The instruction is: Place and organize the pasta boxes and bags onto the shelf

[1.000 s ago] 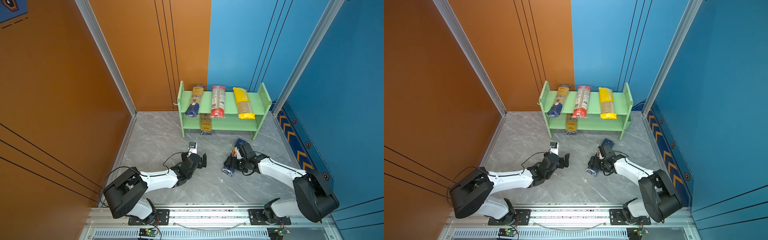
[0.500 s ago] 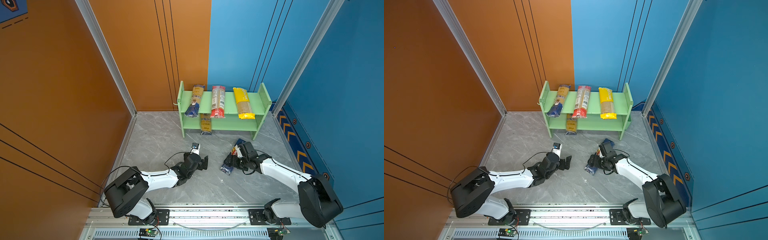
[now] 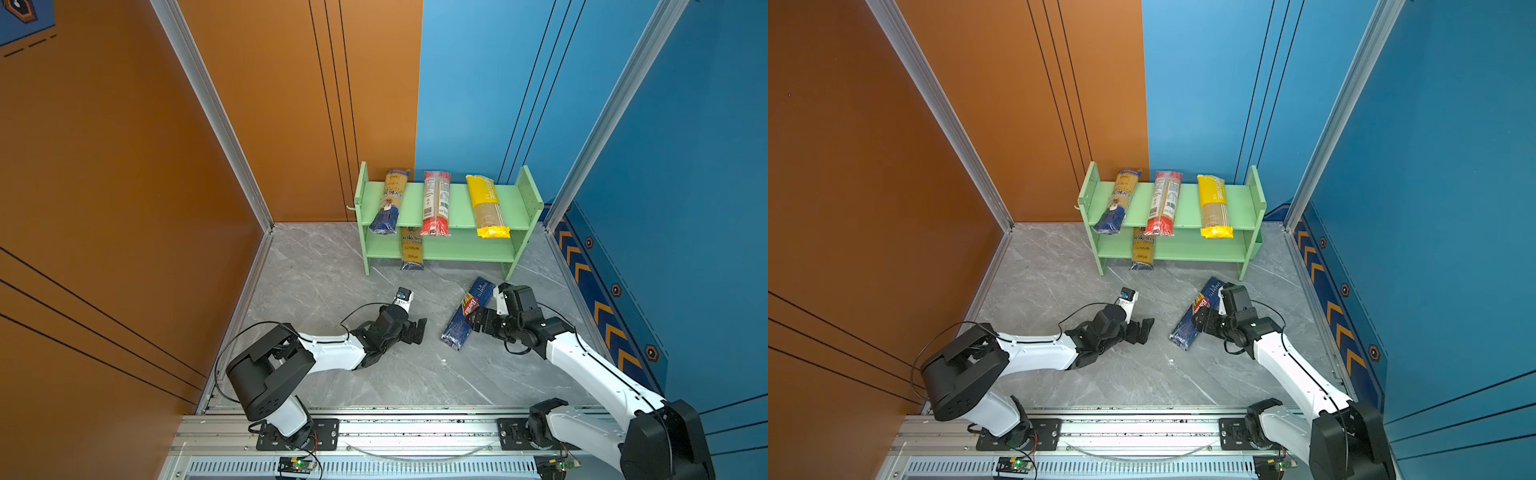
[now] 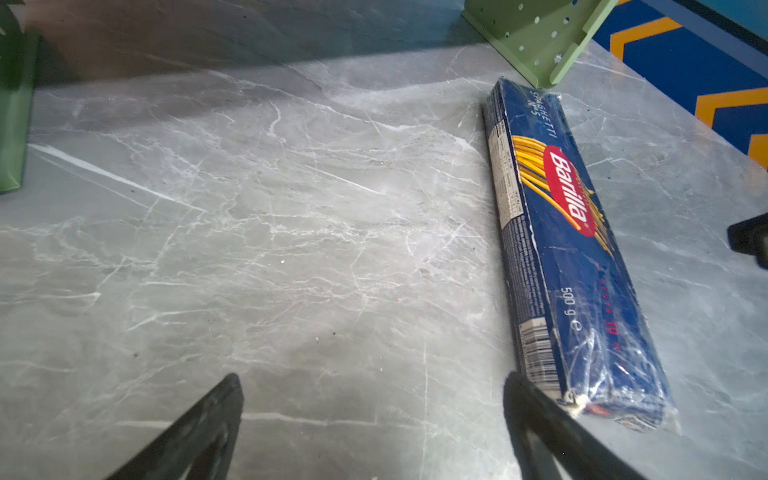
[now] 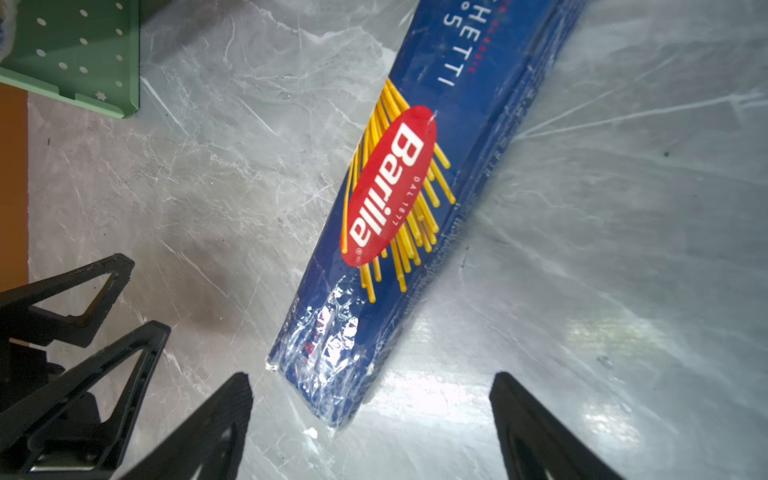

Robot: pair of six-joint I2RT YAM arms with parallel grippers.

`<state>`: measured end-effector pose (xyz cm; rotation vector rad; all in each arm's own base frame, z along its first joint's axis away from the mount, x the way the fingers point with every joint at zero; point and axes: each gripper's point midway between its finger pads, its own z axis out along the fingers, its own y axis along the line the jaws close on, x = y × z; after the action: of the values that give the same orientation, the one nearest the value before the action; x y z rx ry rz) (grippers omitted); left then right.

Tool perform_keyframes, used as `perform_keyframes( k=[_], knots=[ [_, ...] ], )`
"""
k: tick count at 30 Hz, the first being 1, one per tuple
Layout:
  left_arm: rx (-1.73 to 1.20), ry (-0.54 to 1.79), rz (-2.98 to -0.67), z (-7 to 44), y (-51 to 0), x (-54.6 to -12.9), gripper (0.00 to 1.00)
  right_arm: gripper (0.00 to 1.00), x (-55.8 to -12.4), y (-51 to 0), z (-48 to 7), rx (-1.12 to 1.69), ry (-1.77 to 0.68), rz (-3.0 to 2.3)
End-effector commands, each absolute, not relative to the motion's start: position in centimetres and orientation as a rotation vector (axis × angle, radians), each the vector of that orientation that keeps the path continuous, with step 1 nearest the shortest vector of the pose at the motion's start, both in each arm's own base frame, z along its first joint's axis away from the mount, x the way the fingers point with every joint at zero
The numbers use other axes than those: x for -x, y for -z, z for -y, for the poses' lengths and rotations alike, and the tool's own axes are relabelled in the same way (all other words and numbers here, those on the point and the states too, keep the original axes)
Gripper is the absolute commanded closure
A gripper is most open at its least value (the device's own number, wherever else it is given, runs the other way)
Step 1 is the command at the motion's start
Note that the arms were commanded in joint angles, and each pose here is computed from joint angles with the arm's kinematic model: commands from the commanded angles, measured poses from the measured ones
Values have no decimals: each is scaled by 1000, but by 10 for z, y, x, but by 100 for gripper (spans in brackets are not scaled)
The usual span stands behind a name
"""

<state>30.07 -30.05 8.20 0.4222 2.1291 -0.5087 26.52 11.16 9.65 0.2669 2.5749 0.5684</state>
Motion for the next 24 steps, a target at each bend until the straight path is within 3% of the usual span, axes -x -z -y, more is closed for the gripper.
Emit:
perform_keyframes(
  k=[1,9,24],
  knots=[
    [-508,612,-2102,327,-91,-297,2,12,-253,-89,-104,-267,-544,-2610],
    [-700,756,-2047,363,-97,-274,2,12,-250,-82,-86,-338,-467,-2627],
    [-742,797,-2029,371,-97,-266,2,12,-257,-67,-49,-451,-191,-2636]
  ],
)
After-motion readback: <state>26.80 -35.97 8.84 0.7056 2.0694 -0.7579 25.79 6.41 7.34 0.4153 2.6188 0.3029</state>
